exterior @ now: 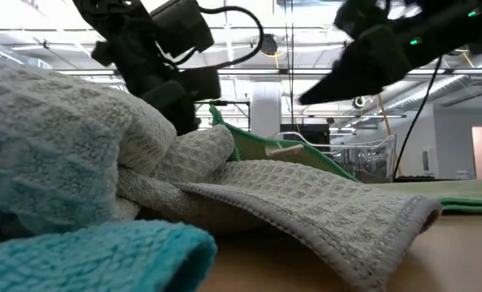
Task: Fold microfiber towels
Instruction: Fold the bottom light green microfiber towel
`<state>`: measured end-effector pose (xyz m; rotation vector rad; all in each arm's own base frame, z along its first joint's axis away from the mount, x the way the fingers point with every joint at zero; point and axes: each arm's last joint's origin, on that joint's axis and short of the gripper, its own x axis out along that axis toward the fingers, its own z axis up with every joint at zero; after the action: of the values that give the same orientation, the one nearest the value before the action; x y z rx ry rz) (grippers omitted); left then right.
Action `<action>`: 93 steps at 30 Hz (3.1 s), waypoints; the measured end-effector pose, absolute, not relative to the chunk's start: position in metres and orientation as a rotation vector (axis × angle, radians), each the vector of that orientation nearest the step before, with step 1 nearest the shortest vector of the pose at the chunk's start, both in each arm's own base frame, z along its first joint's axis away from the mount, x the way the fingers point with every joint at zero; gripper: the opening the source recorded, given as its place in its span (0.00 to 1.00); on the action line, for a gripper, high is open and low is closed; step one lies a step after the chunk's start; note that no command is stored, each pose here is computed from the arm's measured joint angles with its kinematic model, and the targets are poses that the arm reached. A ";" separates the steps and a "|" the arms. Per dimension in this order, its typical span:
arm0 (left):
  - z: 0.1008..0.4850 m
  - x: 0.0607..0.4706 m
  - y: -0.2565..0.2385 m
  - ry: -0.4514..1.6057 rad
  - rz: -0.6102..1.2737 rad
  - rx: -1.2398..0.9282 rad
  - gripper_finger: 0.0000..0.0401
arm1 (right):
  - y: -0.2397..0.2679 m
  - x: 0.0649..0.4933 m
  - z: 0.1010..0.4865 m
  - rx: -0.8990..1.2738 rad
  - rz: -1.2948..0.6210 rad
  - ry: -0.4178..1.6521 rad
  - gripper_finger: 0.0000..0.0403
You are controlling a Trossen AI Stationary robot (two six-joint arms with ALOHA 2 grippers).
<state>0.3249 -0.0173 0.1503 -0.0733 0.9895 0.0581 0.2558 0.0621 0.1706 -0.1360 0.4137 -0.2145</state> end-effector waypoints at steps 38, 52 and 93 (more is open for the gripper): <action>0.194 0.228 -0.012 0.986 0.583 -0.044 0.43 | 0.034 0.405 0.157 -0.039 0.059 0.789 0.45; 0.188 0.222 -0.007 0.882 0.670 -0.071 0.43 | -0.002 0.409 0.134 0.044 0.150 0.845 0.57; 0.197 0.247 0.001 0.534 0.518 -0.141 0.43 | -0.006 0.382 0.181 -0.085 0.124 0.912 0.01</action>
<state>0.2473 0.0013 0.1968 -0.1408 0.5345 0.5179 0.3822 -0.0065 0.1811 -0.0850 0.9122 0.1236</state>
